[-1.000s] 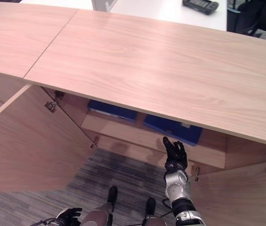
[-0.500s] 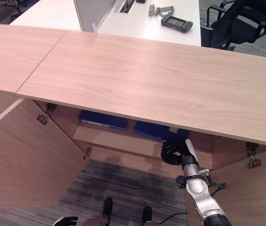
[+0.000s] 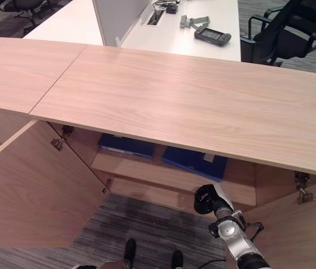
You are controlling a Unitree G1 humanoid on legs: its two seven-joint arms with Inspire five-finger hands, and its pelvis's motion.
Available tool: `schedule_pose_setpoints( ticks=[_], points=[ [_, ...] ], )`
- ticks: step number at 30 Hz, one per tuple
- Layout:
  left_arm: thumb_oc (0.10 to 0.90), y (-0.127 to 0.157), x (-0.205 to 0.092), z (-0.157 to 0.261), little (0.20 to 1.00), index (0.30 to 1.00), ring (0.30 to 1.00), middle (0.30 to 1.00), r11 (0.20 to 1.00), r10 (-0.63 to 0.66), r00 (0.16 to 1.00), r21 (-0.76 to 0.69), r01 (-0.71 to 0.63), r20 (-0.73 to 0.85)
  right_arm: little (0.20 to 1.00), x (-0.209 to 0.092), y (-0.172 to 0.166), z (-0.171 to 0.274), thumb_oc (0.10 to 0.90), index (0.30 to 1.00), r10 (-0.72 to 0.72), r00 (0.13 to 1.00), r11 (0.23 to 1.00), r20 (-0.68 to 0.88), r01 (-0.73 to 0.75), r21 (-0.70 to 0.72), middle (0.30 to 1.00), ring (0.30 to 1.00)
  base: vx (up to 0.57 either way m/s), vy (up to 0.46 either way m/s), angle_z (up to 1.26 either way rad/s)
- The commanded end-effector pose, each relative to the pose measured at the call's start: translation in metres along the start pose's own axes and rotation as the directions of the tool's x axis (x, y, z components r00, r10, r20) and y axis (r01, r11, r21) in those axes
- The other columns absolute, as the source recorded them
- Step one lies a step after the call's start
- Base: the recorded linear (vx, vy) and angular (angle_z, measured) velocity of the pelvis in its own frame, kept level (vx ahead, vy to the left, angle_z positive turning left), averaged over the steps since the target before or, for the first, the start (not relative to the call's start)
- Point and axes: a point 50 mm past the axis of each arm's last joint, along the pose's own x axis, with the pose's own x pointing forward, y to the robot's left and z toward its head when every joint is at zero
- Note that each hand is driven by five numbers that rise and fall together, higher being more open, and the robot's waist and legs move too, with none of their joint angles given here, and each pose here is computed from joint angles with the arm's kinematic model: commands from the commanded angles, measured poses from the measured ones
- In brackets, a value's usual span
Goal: Put the empty folder in the office cabinet
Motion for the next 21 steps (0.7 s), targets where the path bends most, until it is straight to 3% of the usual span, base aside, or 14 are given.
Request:
schedule_pose_setpoints(
  ticks=[1, 12, 21],
  points=[
    [0.800, 0.006, 0.001, 0.003, 0.900, 0.900, 0.900, 0.900, 0.998, 0.009, 1.000, 0.059, -0.009, 0.001, 0.300, 0.022, -0.039, 0.055, 0.400, 0.300, -0.158, 0.970, 0.987, 0.186, 0.148, 0.065, 0.300, 0.300, -0.01, -0.009, 0.10],
    [0.800, 0.007, 0.001, 0.006, 0.900, 0.900, 0.900, 0.900, 0.997, 0.017, 0.999, 0.080, -0.020, 0.027, 0.300, 0.033, -0.085, 0.084, 0.400, 0.300, -0.323, 0.917, 0.944, 0.235, 0.296, 0.144, 0.300, 0.300, -0.02, -0.001, 0.08],
    [0.800, 0.003, 0.001, 0.005, 0.900, 0.900, 0.900, 0.900, 0.997, 0.014, 1.000, 0.075, -0.015, 0.016, 0.300, 0.028, -0.084, 0.091, 0.400, 0.300, -0.348, 0.896, 0.935, 0.277, 0.311, 0.169, 0.300, 0.300, 0.01, -0.003, 0.02]
  ],
)
